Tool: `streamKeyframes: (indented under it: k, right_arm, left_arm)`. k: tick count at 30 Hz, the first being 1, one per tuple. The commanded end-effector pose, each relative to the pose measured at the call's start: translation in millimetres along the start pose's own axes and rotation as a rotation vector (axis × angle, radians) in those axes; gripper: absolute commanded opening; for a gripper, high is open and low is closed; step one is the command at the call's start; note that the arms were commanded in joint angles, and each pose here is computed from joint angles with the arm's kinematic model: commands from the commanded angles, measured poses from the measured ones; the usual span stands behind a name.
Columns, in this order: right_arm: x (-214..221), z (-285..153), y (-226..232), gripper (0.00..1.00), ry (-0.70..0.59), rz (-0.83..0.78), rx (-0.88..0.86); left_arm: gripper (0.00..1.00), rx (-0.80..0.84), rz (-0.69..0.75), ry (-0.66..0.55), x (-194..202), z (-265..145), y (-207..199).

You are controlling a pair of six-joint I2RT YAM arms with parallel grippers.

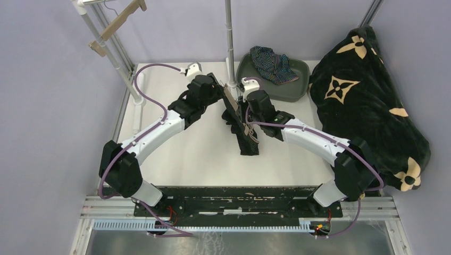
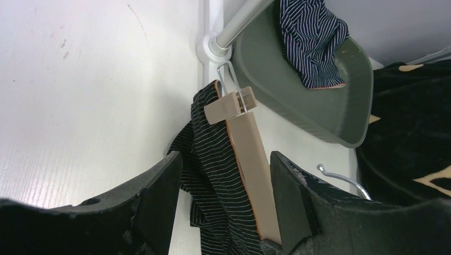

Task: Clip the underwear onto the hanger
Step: Place the hanger at the clothesline.

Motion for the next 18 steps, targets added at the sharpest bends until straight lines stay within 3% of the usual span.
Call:
streamKeyframes:
  k: [1, 12, 18]
  right_arm:
    - [-32.3, -0.9, 7.3, 0.01, -0.111, -0.009, -0.002]
    - [-13.5, 13.9, 9.0, 0.01, -0.039, -0.035, 0.014]
    - [9.1, 24.3, 11.1, 0.01, -0.004, -0.036, 0.009]
  left_arm:
    - [0.68, 0.078, -0.083, -0.064, -26.2, -11.1, -28.2]
    - [0.68, 0.064, -0.105, -0.031, -5.9, -11.5, -7.9]
    - [0.69, 0.062, -0.187, -0.03, 9.7, -7.0, 5.4]
Point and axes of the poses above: each gripper's point midway between its finger pads, its own z axis out along the fingers, its own y axis along the line the jaws close on, x = y × z, the point moved 6 cm from there along -z, back along the fingers, and after that the axes turned 7 degrees about -z, right-handed, at the moved point
